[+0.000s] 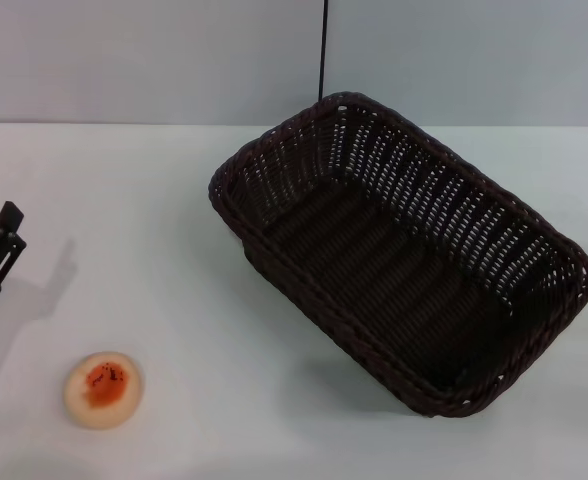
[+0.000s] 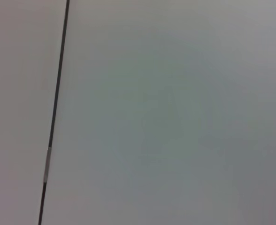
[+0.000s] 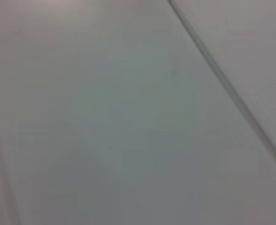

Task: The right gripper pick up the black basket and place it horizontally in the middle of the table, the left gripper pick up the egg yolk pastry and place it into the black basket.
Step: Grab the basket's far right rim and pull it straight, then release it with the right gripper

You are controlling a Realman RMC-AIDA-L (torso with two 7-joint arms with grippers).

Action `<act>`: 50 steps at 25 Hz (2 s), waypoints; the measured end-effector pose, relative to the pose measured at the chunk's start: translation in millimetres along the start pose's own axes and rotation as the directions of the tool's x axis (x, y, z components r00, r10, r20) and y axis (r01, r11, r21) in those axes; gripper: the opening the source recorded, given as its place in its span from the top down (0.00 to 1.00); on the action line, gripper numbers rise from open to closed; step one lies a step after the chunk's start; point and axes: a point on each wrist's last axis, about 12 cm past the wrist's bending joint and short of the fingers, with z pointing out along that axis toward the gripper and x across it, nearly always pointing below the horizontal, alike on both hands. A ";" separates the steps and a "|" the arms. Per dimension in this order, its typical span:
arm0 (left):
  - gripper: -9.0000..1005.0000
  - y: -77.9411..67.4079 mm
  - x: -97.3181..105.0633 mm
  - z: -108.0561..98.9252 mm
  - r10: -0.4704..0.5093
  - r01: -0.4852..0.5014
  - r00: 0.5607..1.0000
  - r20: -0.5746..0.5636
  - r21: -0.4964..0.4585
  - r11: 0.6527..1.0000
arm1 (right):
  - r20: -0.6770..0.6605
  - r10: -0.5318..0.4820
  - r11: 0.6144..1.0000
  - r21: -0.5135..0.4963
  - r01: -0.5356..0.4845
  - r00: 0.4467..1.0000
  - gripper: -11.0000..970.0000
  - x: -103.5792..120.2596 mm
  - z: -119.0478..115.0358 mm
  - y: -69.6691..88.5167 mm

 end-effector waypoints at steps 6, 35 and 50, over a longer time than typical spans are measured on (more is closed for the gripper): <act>0.17 0.4 -0.1 -10.2 -0.006 0.006 1.000 0.009 -0.023 1.000 | -0.214 0.086 0.972 -0.197 -0.129 0.973 0.29 -45.2 13.0 -15.0; 0.17 -3.6 -0.2 -14.0 -0.016 0.016 1.000 0.017 -0.008 1.000 | -0.957 -0.064 0.993 -0.089 -0.080 0.282 0.29 -141.6 174.4 18.1; 0.17 -9.4 4.8 -13.7 -0.040 0.040 0.999 -0.014 0.006 0.999 | -0.987 -0.149 0.985 -0.154 -0.076 0.063 0.30 -36.0 234.7 58.4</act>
